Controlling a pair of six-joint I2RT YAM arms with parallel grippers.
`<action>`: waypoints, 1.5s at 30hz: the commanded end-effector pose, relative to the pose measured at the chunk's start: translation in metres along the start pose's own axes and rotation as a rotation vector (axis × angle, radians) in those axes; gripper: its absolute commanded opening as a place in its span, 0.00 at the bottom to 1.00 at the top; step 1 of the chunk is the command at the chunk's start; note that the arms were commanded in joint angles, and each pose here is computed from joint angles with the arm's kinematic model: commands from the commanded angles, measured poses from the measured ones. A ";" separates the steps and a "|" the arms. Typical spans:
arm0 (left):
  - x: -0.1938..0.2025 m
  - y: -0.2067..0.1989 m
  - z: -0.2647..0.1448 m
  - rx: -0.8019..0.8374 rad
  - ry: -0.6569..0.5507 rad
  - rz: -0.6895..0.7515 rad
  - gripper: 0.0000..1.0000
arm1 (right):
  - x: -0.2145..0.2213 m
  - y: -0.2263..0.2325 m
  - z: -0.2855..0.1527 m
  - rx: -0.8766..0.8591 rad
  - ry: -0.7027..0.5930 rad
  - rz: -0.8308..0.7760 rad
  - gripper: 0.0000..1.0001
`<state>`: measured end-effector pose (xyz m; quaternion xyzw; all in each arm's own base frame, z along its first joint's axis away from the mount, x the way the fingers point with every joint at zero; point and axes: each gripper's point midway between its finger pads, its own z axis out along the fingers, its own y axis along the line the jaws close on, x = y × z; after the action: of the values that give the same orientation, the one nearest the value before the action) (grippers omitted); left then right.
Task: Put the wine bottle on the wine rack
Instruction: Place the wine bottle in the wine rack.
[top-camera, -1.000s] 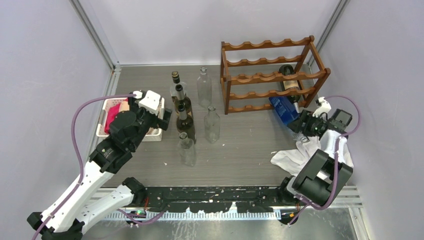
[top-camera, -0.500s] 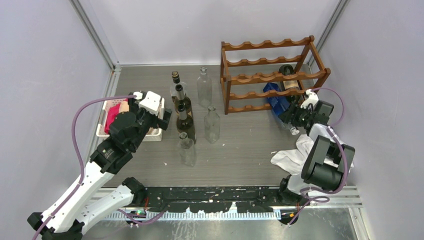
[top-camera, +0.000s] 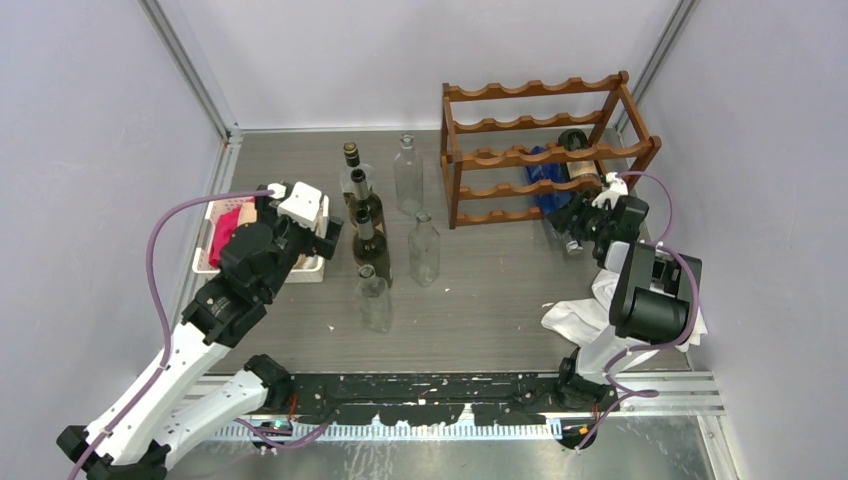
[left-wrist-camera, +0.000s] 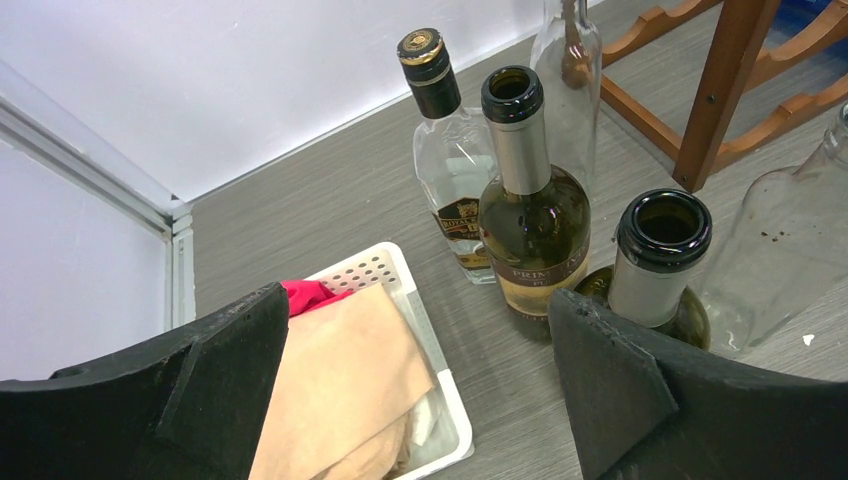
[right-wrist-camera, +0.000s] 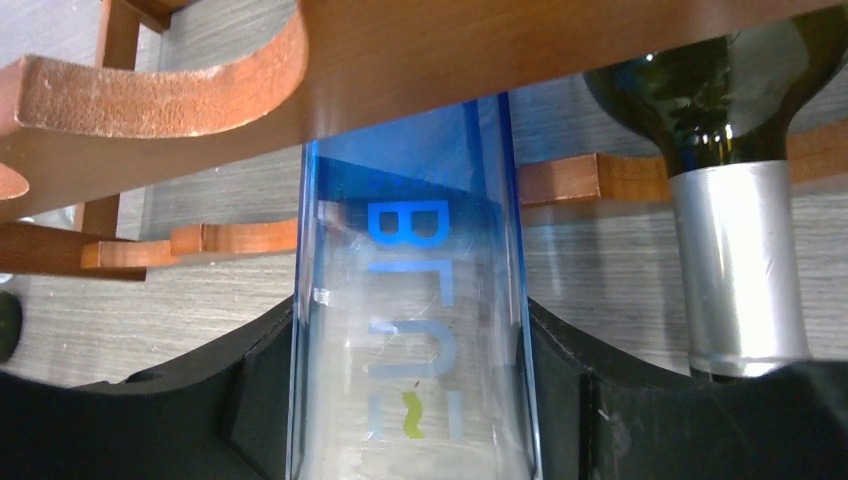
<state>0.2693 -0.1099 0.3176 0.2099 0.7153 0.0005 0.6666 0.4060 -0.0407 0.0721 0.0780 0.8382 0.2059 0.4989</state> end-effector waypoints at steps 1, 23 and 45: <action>-0.017 0.009 0.003 -0.038 -0.068 -0.012 0.99 | -0.089 0.024 -0.003 -0.086 -0.315 -0.153 0.01; -0.011 0.008 0.008 -0.032 -0.047 -0.004 0.99 | -0.101 0.032 0.020 -0.120 -0.380 -0.165 0.01; -0.010 0.005 0.010 -0.019 -0.045 -0.002 0.99 | -0.116 0.039 0.043 -0.059 -0.375 -0.172 0.03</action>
<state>0.2770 -0.1080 0.3075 0.2157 0.7236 0.0128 0.6556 0.4562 -0.0261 0.0704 0.0916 0.8128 0.1917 0.5424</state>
